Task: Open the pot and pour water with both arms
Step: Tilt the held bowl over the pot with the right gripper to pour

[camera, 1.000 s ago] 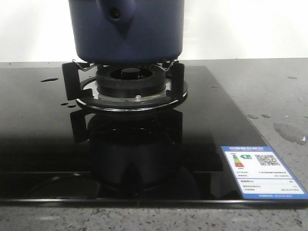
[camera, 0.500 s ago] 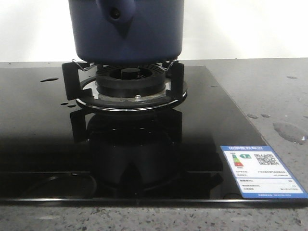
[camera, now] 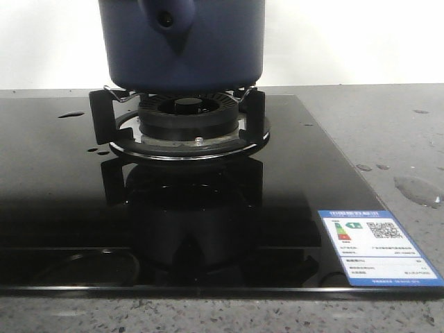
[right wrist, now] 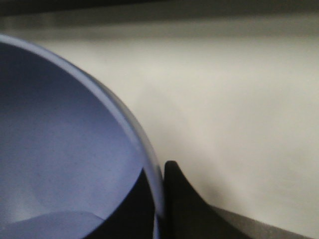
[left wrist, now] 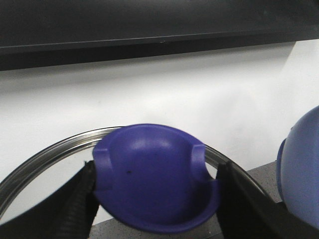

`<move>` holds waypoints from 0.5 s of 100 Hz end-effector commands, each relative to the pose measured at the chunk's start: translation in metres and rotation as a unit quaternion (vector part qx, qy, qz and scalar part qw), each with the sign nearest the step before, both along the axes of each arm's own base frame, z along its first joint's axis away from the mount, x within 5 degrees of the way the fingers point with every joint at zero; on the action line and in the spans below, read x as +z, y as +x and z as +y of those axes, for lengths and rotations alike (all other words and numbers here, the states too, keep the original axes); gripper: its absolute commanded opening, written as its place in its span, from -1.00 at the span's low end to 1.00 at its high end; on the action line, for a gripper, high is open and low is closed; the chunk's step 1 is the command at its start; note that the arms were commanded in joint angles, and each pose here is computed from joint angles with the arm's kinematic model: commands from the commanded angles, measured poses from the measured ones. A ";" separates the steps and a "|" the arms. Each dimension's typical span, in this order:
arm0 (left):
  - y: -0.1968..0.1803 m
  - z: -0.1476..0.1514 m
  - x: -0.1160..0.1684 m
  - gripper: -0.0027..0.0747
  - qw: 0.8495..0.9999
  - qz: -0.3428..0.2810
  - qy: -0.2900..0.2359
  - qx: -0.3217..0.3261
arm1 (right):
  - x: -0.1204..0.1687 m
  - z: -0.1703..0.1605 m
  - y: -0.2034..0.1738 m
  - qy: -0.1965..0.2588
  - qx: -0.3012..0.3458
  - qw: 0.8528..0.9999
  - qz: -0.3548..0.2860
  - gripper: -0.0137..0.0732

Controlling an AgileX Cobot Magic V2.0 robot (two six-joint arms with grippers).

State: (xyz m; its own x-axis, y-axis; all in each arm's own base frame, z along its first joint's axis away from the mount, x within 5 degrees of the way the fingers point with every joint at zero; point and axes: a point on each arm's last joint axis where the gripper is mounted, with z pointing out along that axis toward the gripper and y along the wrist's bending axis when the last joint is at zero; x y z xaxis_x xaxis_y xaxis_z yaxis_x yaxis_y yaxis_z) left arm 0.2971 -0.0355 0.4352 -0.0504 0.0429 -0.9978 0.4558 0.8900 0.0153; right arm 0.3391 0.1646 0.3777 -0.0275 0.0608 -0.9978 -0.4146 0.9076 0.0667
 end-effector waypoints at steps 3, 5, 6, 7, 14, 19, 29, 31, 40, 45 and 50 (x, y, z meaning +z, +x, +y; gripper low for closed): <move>-0.014 0.002 0.029 0.01 0.998 -0.042 -0.036 0.010 | 0.039 -0.008 -0.017 0.058 -0.014 0.988 -0.141 -0.81; -0.014 0.002 0.029 0.01 0.998 -0.042 -0.036 0.010 | 0.037 -0.007 -0.018 0.060 -0.014 0.987 -0.145 -0.81; -0.014 0.002 0.029 0.01 0.998 -0.042 -0.036 0.010 | 0.037 -0.008 -0.018 0.062 -0.015 0.986 -0.153 -0.81; -0.014 0.002 0.029 0.01 0.998 -0.042 -0.036 0.010 | 0.037 -0.007 -0.019 0.062 -0.014 0.986 -0.157 -0.81; -0.014 0.002 0.029 0.01 0.998 -0.042 -0.036 0.010 | 0.032 -0.008 -0.022 0.060 -0.014 0.980 -0.189 -0.81; -0.014 0.002 0.029 0.01 0.998 -0.042 -0.036 0.010 | 0.028 -0.009 -0.023 0.061 -0.015 0.977 -0.202 -0.81; -0.015 0.001 0.029 0.01 0.998 -0.042 -0.044 0.009 | 0.024 -0.008 -0.023 0.061 -0.014 0.973 -0.222 -0.81; -0.015 0.001 0.030 0.01 0.998 -0.042 -0.047 0.009 | 0.023 -0.007 -0.022 0.061 -0.014 0.973 -0.224 -0.81; -0.015 0.001 0.030 0.01 0.997 -0.043 -0.057 0.008 | 0.019 -0.003 -0.019 0.055 -0.008 0.967 -0.248 -0.81; -0.015 0.001 0.030 0.01 0.997 -0.043 -0.058 0.008 | 0.019 -0.002 -0.019 0.055 -0.005 0.964 -0.262 -0.81; -0.015 0.001 0.030 0.01 0.997 -0.043 -0.058 0.008 | 0.017 -0.001 -0.018 0.057 -0.005 0.962 -0.268 -0.81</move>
State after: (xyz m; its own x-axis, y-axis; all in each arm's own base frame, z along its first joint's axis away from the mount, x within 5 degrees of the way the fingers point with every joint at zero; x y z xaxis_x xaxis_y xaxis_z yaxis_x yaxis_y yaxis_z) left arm 0.2971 -0.0356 0.4368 -0.0490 0.0076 -0.9988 0.4558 0.8900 -0.0156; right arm 0.3327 0.1668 0.3644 0.3199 0.1064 -0.9415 -0.4124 0.9102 -0.0373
